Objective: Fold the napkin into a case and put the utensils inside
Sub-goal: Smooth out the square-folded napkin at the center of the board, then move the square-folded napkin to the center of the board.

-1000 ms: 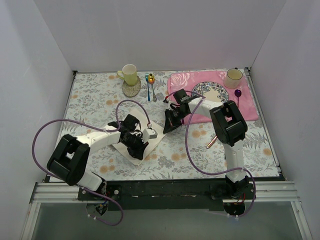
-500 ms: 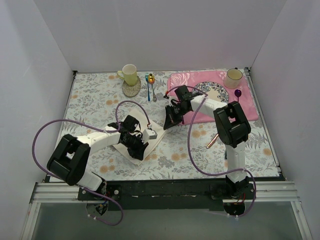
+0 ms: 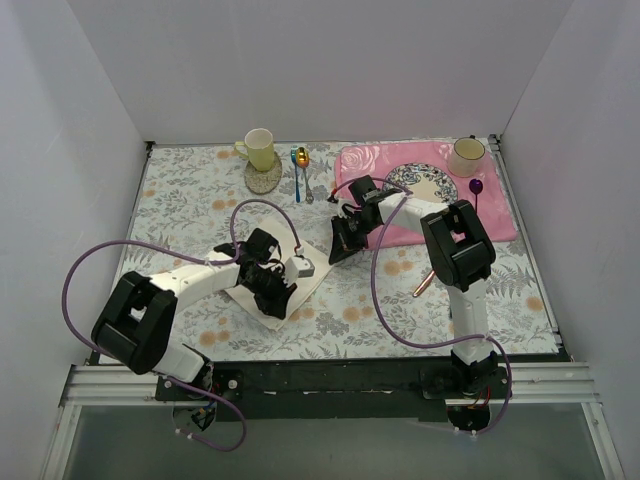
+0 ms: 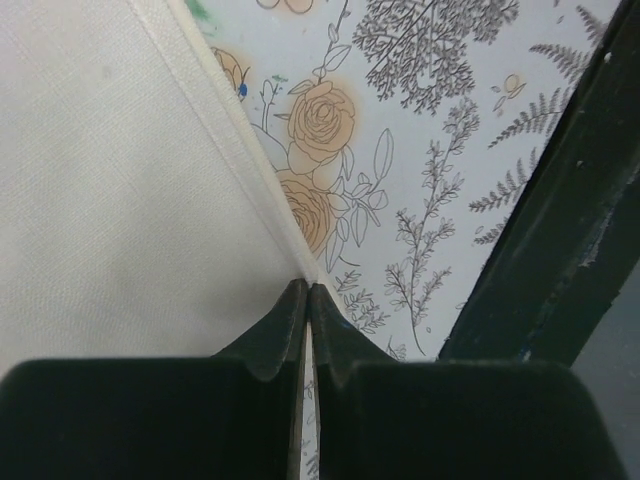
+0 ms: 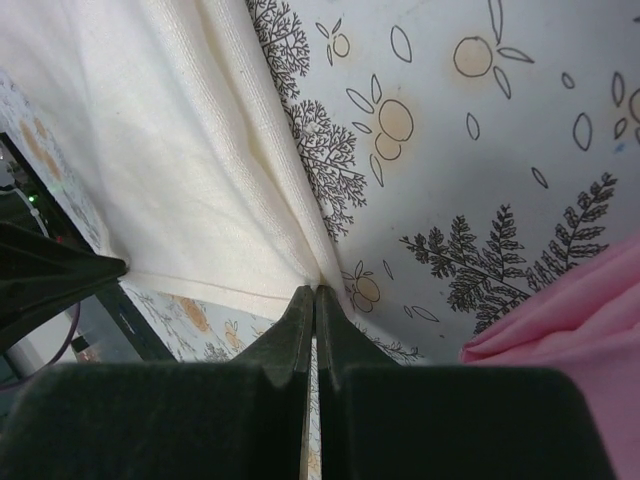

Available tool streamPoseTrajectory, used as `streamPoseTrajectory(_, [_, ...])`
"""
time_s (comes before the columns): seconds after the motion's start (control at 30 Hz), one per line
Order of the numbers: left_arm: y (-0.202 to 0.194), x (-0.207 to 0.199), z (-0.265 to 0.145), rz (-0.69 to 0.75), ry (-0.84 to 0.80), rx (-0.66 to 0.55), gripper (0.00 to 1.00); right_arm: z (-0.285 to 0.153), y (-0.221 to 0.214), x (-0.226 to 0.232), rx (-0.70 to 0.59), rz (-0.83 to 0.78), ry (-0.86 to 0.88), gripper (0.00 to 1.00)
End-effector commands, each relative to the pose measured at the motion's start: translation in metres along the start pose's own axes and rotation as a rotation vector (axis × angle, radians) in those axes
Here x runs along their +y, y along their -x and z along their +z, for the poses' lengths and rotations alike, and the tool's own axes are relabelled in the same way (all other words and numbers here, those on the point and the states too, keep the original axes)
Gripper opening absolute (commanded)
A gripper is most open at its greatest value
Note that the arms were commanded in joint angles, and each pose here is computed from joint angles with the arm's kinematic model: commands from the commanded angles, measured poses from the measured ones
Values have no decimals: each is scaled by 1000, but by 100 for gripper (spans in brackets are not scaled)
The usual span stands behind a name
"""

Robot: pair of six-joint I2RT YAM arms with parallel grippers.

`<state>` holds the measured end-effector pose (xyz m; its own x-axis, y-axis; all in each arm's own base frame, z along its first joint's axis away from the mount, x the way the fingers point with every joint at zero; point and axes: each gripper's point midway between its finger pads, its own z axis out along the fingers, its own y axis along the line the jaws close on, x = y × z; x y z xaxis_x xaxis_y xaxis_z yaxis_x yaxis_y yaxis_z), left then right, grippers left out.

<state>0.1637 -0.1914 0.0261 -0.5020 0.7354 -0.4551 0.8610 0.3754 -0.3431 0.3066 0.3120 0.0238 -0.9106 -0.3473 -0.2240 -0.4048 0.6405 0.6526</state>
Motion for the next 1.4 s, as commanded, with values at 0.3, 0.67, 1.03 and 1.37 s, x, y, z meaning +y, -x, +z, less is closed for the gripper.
streamPoseTrajectory(0.3, [16,-27,-19,32,-41,2,0,11,-1,-42,-9,4,-120,1])
streamPoseTrajectory(0.67, [-24,-9,-3,-1,29,82,16,5,-12,-41,13,-16,-125,1])
streamPoseTrajectory(1.03, [30,18,-94,-121,66,-213,58,-15,-55,17,30,-2,57,1])
streamPoseTrajectory(1.37, [-2,78,-79,-306,181,-164,50,-61,-27,33,-48,-232,-20,43])
